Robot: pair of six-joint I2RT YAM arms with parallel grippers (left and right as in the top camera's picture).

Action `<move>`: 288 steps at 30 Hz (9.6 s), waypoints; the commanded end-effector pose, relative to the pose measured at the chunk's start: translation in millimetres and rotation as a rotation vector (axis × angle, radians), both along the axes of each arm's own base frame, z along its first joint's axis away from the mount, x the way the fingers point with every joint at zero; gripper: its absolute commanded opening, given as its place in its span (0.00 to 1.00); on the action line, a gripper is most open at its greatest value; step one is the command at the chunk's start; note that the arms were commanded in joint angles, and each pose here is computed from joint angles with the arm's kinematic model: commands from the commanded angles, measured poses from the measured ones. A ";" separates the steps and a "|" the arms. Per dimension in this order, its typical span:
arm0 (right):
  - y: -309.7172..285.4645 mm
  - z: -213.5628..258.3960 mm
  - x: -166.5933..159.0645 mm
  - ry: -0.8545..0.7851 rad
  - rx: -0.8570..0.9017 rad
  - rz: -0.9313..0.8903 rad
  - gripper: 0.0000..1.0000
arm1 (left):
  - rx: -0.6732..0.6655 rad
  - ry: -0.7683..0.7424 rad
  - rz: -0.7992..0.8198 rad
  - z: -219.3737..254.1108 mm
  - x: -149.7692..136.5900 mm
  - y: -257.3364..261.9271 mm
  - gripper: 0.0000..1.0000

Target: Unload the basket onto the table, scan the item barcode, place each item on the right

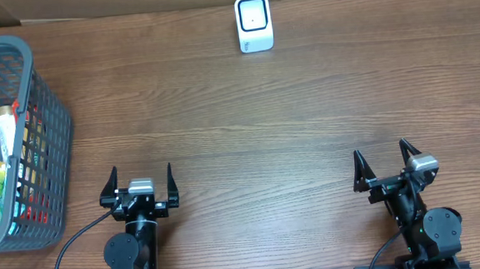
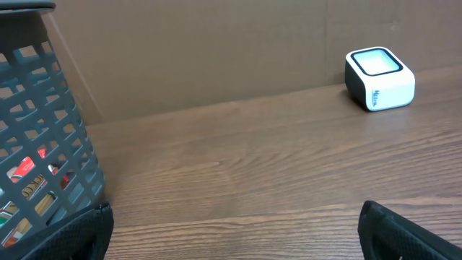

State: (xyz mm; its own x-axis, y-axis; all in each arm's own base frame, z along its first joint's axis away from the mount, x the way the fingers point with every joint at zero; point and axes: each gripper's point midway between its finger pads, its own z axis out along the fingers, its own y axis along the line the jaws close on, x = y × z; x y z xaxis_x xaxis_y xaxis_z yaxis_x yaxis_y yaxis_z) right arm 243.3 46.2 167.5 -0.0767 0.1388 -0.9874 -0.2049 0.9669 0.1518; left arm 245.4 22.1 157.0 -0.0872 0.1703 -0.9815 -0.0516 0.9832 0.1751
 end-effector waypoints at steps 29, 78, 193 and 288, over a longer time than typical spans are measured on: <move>-2.2 -2.0 0.5 -0.002 0.003 -0.011 1.00 | -0.017 -0.006 0.004 0.1 -0.3 0.2 1.00; -2.2 -2.0 0.5 -0.002 0.003 -0.011 1.00 | -0.287 -0.012 -0.102 67.9 -6.5 -22.4 1.00; -2.2 -2.0 0.5 -0.002 0.003 -0.011 1.00 | -0.757 1.149 0.768 -42.7 79.9 295.7 0.99; -2.2 -2.0 0.5 -0.002 0.003 -0.011 1.00 | -0.286 0.368 0.509 303.2 94.7 193.2 0.04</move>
